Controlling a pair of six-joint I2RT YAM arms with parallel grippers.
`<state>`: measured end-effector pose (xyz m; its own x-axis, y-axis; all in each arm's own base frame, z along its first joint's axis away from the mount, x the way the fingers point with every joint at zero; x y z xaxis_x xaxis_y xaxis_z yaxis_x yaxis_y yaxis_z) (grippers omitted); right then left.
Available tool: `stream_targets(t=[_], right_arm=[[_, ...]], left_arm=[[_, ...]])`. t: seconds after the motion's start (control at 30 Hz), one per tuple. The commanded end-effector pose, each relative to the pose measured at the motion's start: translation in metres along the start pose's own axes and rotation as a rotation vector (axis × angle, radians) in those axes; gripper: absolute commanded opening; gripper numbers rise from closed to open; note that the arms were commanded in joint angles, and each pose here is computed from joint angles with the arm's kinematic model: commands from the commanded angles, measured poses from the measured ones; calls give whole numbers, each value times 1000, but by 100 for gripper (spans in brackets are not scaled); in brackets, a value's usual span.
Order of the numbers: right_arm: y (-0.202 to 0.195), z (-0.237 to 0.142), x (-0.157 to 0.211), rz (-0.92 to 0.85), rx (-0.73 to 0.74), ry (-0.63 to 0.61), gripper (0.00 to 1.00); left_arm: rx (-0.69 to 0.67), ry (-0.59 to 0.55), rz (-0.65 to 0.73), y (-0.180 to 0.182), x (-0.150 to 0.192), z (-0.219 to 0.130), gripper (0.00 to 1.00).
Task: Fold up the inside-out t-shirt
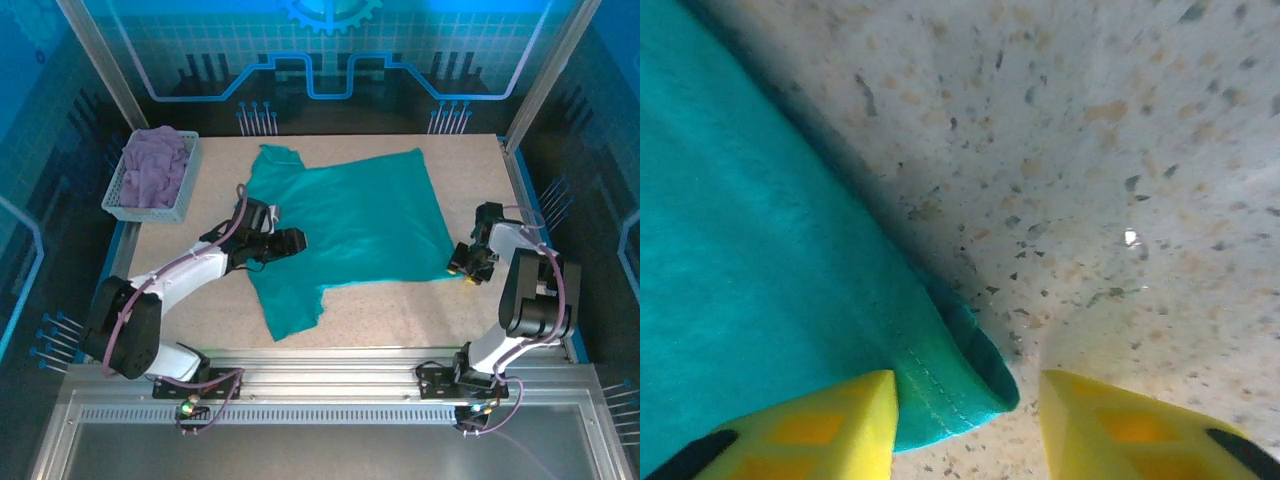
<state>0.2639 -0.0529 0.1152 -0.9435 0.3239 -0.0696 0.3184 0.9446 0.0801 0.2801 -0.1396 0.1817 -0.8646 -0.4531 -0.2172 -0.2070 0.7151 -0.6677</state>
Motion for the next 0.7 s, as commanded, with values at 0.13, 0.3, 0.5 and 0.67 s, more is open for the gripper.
stream_targets(t=[0.13, 0.3, 0.5, 0.67], right_arm=[[1, 1, -8, -3, -28, -3, 16], [4, -6, -9, -31, -41, -43, 2], [5, -17, -5, -49, -43, -87, 0], [5, -21, -5, -52, -48, -108, 0]], left_arm=[[17, 18, 32, -2, 8, -18, 67], [-141, 71, -11, 25, 41, -35, 67], [-445, 191, -89, 70, 104, -55, 66], [-521, 285, -98, 87, 140, -55, 65]])
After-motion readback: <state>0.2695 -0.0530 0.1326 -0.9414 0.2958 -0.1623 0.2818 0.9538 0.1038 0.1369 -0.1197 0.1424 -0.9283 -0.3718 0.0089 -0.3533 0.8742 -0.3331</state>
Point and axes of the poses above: each hand's point on the last joint's axis, 136 mm out from that joint toward the fingers, its own z axis out along the fingers, its own y axis along the line the jaws close on, x = y × z, the point moved 10 cm from there along -z, back along the fingers, and after that the axes turned 13 degrees about -z, right-handed, at the moved point
